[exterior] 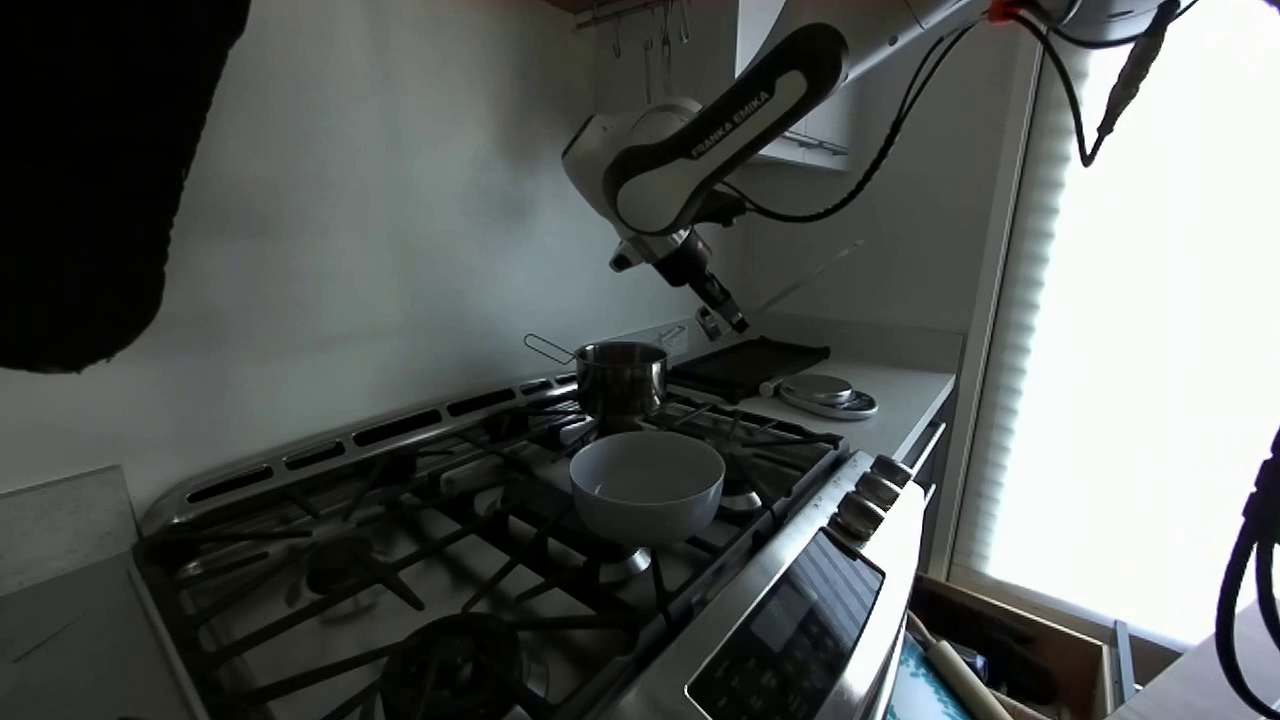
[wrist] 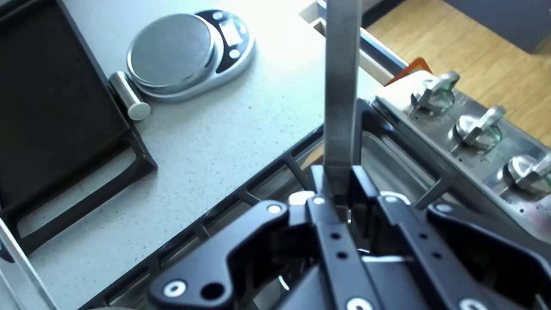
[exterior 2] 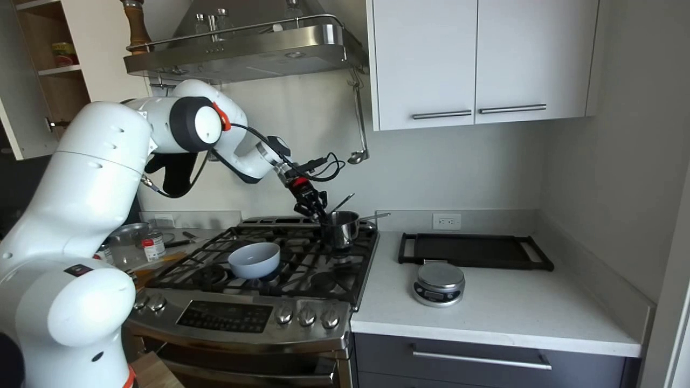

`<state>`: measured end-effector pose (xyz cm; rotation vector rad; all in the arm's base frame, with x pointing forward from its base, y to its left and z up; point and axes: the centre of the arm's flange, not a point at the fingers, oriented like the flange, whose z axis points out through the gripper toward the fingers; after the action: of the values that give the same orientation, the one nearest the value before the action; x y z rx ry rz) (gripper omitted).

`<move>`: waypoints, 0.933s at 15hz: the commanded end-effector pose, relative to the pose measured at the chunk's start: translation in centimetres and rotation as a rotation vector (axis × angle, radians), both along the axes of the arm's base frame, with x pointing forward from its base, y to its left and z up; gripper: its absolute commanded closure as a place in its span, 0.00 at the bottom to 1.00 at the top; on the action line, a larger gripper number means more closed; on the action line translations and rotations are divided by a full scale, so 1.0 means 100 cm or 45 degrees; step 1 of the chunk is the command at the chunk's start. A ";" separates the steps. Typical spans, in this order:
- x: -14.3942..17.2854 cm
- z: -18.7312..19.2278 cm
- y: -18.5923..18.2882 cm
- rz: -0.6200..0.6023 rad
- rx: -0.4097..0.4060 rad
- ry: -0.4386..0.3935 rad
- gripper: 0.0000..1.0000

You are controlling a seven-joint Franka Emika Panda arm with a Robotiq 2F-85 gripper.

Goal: Hang the cooking spoon on the hook

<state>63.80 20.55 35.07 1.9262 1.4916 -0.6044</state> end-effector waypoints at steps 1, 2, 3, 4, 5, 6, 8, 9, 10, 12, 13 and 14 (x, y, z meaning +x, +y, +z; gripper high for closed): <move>0.008 0.015 0.021 0.166 -0.192 0.021 0.96; 0.008 0.019 0.030 0.203 -0.248 0.004 0.96; 0.008 0.023 0.039 0.254 -0.295 -0.008 0.96; 0.009 0.027 0.050 0.298 -0.346 -0.027 0.96; 0.008 0.029 0.061 0.340 -0.399 -0.049 0.96; 0.005 0.031 0.073 0.382 -0.451 -0.078 0.96; 0.001 0.035 0.096 0.450 -0.557 -0.158 0.96; -0.002 0.039 0.105 0.472 -0.620 -0.189 0.96; -0.005 0.036 0.090 0.450 -0.512 -0.151 0.83; -0.009 0.039 0.105 0.482 -0.569 -0.180 0.83; -0.010 0.039 0.107 0.487 -0.576 -0.183 0.83; -0.010 0.039 0.108 0.487 -0.578 -0.185 0.83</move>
<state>62.83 31.30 38.97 1.2730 1.4309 -0.5558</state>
